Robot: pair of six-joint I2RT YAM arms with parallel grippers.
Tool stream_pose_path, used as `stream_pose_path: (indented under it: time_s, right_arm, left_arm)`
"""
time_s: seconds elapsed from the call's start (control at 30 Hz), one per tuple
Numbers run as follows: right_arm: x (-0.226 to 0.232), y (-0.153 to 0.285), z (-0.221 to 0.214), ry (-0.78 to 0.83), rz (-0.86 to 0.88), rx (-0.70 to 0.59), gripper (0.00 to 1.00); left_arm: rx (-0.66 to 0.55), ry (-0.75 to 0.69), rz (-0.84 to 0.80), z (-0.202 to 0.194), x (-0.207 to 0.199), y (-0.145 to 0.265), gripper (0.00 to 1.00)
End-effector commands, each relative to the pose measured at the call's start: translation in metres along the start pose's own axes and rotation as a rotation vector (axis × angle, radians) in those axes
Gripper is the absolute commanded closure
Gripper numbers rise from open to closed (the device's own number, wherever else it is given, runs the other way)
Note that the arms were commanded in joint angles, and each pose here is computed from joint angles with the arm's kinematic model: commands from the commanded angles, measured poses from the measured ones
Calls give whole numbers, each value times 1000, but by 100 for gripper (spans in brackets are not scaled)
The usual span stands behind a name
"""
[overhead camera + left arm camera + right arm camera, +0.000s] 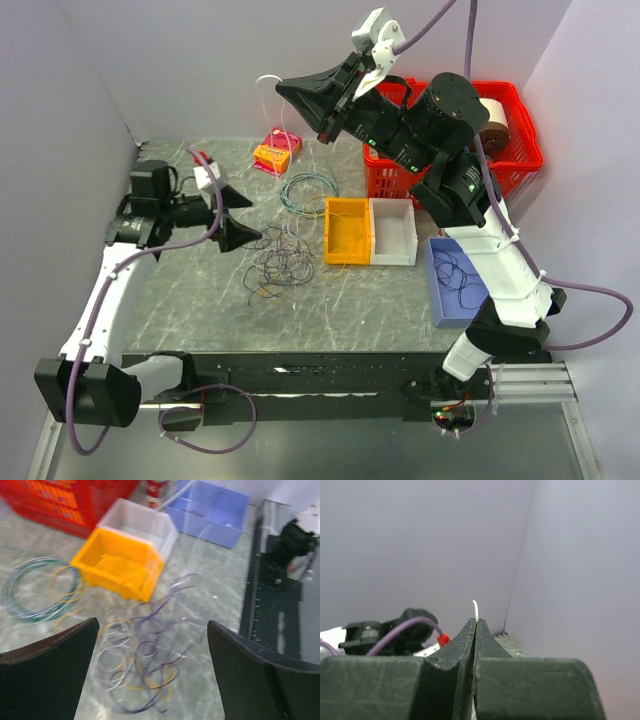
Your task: Untangle the cables
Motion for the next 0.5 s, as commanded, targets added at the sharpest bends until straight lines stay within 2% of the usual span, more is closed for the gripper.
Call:
stream_pose_path:
  time_s: [0.0,0.23,0.47]
  right_arm:
    - [-7,7,37,29,-57,-135,100]
    - [-11,14,53,66,-112,-180,100]
    - [-27,39,52,132,-278,-89,100]
  left_arm:
    - [-14,14,-109,-4,-6,-24,4]
    - [61,40,-71,-35,-3,-68,3]
    - [133,20,80,-66,23,-74,1]
Point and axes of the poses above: each gripper's point midway between its finger pads, its own y axis back along the fingers, its own x axis along the line the jaws close on, z = x × y, the point moved 9 cm from there along y, back along the fingers, and after that the axes turned 13 degrees about y, right-handed, at the moved point
